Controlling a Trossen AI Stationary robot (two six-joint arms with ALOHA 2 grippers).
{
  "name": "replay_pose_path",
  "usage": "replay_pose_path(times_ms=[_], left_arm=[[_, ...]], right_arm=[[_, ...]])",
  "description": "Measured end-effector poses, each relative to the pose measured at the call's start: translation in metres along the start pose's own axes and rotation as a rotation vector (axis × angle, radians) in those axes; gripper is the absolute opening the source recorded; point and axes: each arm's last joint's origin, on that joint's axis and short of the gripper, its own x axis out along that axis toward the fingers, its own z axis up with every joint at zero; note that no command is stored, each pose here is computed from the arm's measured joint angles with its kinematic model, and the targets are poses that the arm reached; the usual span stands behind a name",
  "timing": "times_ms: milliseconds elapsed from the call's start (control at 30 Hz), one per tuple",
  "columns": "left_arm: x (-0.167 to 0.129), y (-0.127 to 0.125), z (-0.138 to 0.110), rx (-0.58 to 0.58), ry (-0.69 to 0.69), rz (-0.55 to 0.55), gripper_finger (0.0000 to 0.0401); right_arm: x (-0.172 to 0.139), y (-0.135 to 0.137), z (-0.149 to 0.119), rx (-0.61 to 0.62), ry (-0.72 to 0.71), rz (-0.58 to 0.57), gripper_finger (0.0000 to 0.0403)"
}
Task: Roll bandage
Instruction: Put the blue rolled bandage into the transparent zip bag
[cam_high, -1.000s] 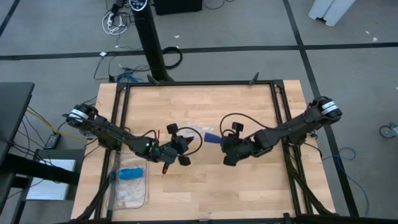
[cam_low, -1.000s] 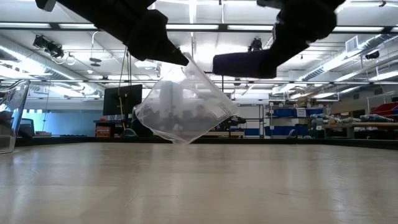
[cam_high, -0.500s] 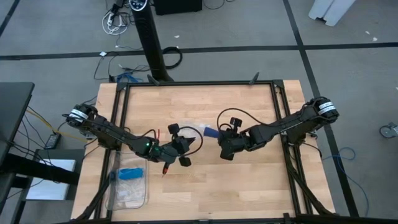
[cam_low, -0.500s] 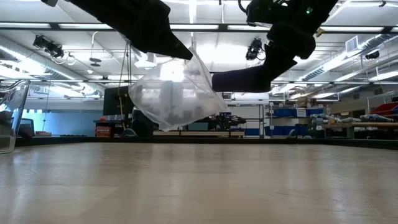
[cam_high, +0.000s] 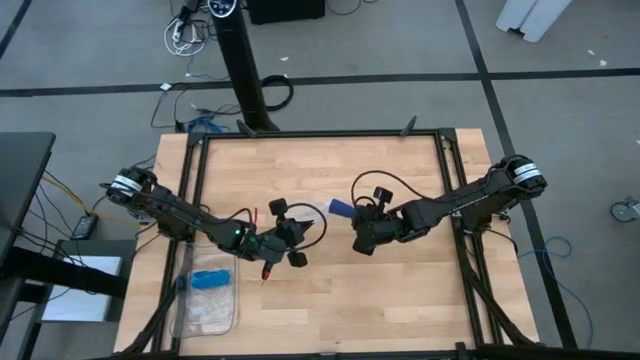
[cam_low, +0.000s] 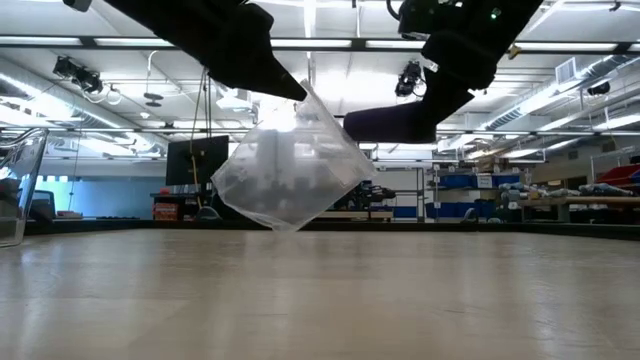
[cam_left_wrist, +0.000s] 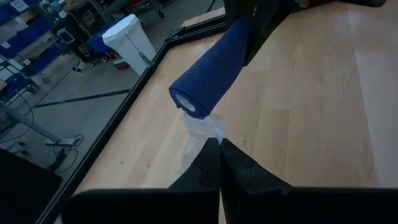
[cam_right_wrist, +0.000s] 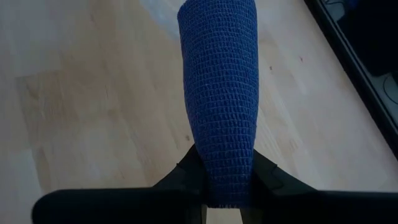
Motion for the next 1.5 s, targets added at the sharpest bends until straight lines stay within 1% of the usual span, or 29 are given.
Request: replay_pose_path(times_ms=[133, 267, 467, 600, 900, 1100, 1200, 1367, 1500], left_arm=[[0.0, 0.0, 0.0, -0.015, -0.003, 0.012, 0.0], [0.001, 0.003, 0.002, -0.075, -0.018, 0.039, 0.0], [0.003, 0.005, 0.009, -0.151, -0.068, 0.05, 0.0], [0.003, 0.005, 0.011, -0.168, -0.083, 0.047, 0.0], [0.003, 0.003, 0.015, -0.184, -0.112, -0.039, 0.0], [0.002, 0.002, 0.019, -0.202, -0.147, -0.099, 0.0], [0.002, 0.001, 0.019, -0.193, -0.15, -0.134, 0.0], [0.002, 0.001, 0.019, -0.19, -0.152, -0.15, 0.0], [0.002, 0.001, 0.019, -0.197, -0.159, -0.163, 0.0]], right_arm=[[0.0, 0.0, 0.0, 0.007, 0.0, 0.001, 0.0052], [0.0, 0.001, 0.001, -0.005, -0.004, 0.022, 0.0052], [0.0, 0.004, 0.005, -0.041, -0.022, 0.084, 0.0052], [0.0, 0.006, 0.008, -0.077, -0.046, 0.114, 0.0052], [0.009, -0.002, 0.02, -0.096, -0.091, 0.189, 0.0052], [0.013, -0.005, 0.029, -0.147, -0.14, 0.263, 0.0052], [0.012, -0.005, 0.031, -0.184, -0.17, 0.272, 0.0052], [0.011, -0.003, 0.035, -0.21, -0.208, 0.307, 0.0052], [0.012, -0.005, 0.038, -0.203, -0.228, 0.331, 0.0052]])
